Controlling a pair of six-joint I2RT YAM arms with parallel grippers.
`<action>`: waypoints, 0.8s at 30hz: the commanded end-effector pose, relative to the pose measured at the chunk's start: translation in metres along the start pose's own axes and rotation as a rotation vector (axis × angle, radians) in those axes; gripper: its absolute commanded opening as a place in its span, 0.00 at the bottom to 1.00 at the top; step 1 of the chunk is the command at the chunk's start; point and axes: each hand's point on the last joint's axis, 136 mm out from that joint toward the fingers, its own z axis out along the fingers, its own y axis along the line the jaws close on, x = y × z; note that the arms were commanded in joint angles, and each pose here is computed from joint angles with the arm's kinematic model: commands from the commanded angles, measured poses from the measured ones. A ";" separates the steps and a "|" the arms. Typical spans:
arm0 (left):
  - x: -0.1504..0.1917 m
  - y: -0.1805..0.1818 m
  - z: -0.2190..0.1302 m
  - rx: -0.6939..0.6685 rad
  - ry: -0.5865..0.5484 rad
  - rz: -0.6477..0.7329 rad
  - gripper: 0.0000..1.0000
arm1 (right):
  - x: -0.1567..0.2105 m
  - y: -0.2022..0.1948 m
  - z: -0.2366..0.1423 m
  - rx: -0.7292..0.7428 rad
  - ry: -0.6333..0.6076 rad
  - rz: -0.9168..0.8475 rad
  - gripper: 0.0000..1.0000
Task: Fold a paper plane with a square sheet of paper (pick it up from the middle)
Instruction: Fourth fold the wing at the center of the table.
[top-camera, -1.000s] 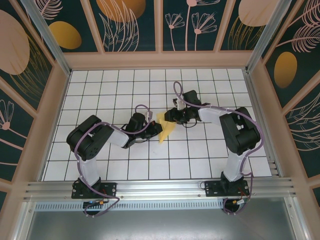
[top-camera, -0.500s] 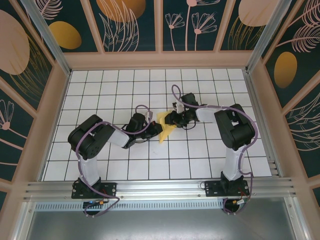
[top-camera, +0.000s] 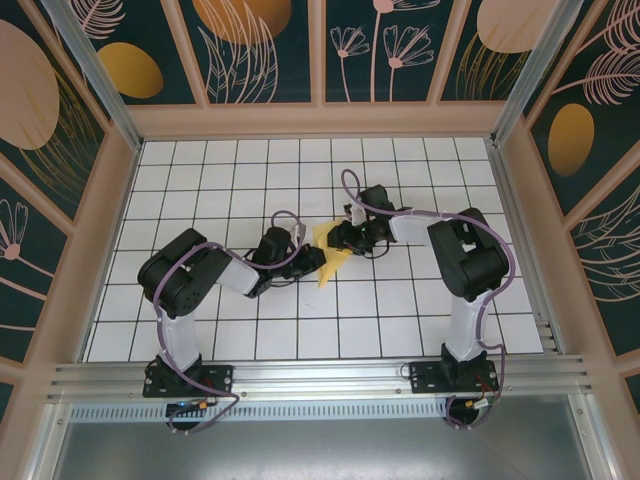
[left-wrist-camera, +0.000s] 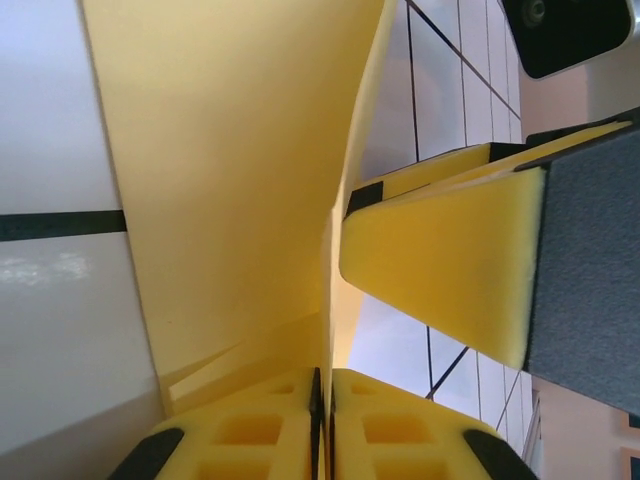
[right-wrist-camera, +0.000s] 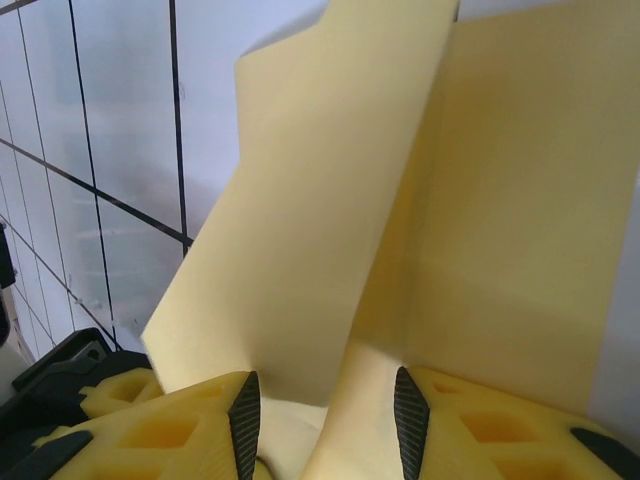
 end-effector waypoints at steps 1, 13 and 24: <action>0.001 0.002 0.004 0.002 0.016 0.023 0.09 | 0.010 -0.013 0.010 0.059 0.026 0.023 0.43; 0.000 -0.013 -0.004 0.101 -0.007 0.010 0.00 | 0.004 0.020 -0.012 -0.073 0.000 -0.098 0.42; 0.003 -0.004 -0.006 0.092 -0.017 -0.027 0.00 | 0.012 -0.004 0.001 -0.001 0.035 -0.076 0.39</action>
